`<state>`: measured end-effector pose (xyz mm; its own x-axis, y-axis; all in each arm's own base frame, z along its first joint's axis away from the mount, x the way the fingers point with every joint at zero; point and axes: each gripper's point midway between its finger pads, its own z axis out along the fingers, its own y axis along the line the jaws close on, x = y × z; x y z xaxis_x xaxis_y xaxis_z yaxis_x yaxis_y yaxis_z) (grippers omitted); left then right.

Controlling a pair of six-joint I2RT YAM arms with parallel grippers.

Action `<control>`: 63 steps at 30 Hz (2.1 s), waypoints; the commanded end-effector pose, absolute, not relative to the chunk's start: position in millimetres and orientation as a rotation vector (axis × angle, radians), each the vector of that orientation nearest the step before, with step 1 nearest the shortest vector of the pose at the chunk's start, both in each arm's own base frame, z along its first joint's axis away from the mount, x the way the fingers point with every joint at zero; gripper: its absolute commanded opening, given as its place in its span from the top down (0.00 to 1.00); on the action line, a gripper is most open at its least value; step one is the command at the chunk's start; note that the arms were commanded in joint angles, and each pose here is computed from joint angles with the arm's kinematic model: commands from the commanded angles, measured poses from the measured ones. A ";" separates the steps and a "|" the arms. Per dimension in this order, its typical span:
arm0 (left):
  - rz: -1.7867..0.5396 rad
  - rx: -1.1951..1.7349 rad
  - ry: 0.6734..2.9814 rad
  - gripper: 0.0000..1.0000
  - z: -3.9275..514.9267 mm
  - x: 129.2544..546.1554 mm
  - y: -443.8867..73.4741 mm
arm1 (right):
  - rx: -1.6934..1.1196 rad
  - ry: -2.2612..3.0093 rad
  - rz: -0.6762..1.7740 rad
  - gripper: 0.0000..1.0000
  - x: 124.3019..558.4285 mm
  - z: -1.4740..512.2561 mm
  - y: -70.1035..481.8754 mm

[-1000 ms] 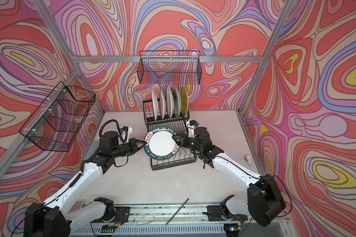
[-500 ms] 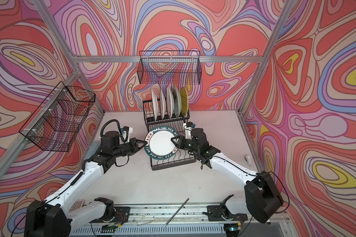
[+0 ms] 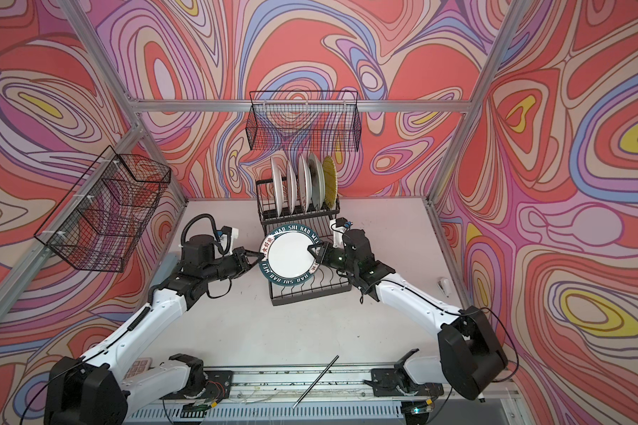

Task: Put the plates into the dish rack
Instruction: 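Grasp the plate's rim with the right gripper and open the left gripper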

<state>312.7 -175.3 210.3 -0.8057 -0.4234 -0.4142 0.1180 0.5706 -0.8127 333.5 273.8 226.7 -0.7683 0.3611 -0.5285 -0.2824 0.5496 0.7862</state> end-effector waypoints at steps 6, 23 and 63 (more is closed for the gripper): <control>-1.148 -0.228 2.242 0.80 213.2 316.6 -173.7 | -0.066 2.040 1.244 1.00 322.2 247.6 280.6; -0.974 -0.214 2.287 0.65 216.9 305.9 -154.6 | -0.063 2.033 1.134 1.00 318.9 254.0 263.9; -0.658 -0.401 2.190 0.69 248.0 280.7 -94.8 | -0.242 1.641 0.938 1.00 267.4 366.7 286.1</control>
